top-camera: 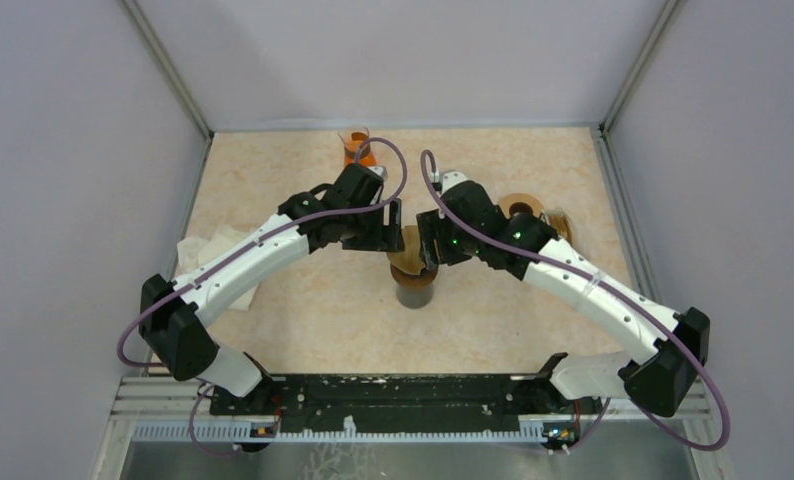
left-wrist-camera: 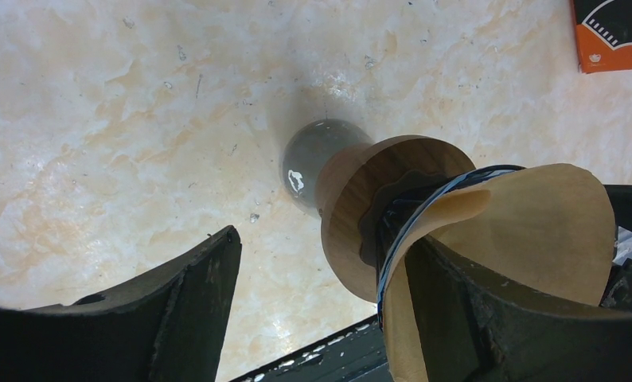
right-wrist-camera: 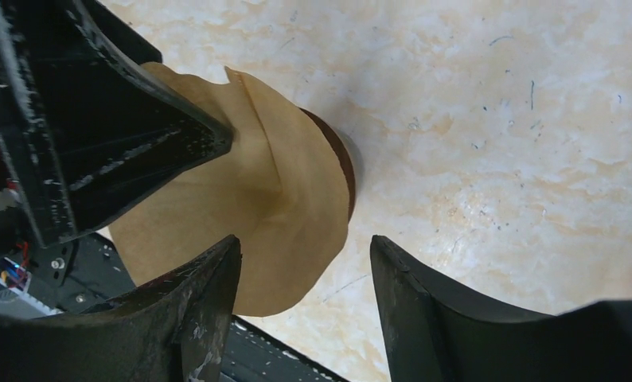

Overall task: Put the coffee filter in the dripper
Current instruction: Place the coffee filter in the coffee dripper.

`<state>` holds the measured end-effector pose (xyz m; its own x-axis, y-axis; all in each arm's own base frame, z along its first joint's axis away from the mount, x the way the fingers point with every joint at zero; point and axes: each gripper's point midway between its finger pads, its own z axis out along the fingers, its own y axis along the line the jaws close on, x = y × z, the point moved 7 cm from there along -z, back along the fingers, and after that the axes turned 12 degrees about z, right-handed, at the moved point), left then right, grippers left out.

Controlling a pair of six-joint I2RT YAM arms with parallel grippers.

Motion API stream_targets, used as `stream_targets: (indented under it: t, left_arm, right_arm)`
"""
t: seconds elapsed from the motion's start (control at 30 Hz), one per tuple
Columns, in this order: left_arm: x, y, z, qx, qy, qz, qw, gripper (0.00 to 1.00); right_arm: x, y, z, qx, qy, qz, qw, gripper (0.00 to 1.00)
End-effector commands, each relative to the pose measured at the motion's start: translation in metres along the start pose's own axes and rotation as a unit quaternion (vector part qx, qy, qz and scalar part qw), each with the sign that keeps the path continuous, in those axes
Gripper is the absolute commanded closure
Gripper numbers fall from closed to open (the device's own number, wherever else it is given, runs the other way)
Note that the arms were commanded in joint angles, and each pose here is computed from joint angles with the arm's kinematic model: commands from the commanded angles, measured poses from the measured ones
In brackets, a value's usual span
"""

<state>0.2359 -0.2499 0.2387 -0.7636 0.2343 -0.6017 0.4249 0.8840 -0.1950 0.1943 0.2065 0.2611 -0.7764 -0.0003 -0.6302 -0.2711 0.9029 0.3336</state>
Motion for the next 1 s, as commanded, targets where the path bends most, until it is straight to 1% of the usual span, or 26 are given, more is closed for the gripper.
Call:
stream_targets:
  t: [0.0, 0.4, 0.77, 0.97]
  left_arm:
    - [-0.003, 0.000, -0.006, 0.008, -0.013, 0.002, 1.000, 0.20]
    - [-0.002, 0.001, -0.003, 0.004, -0.009, 0.002, 1.000, 0.20]
    - [-0.001, 0.003, -0.001, -0.004, -0.005, 0.003, 1.000, 0.20]
    - [0.000, 0.003, -0.001, -0.005, -0.004, 0.002, 1.000, 0.20]
  right_arm:
    - [-0.021, 0.013, -0.013, -0.038, -0.032, 0.005, 0.999, 0.38]
    - [-0.003, 0.005, -0.006, -0.017, 0.023, -0.008, 1.000, 0.37]
    - [0.001, 0.002, -0.003, -0.003, 0.048, -0.014, 0.999, 0.37]
    - [-0.002, 0.003, -0.006, -0.004, 0.046, -0.016, 0.999, 0.37]
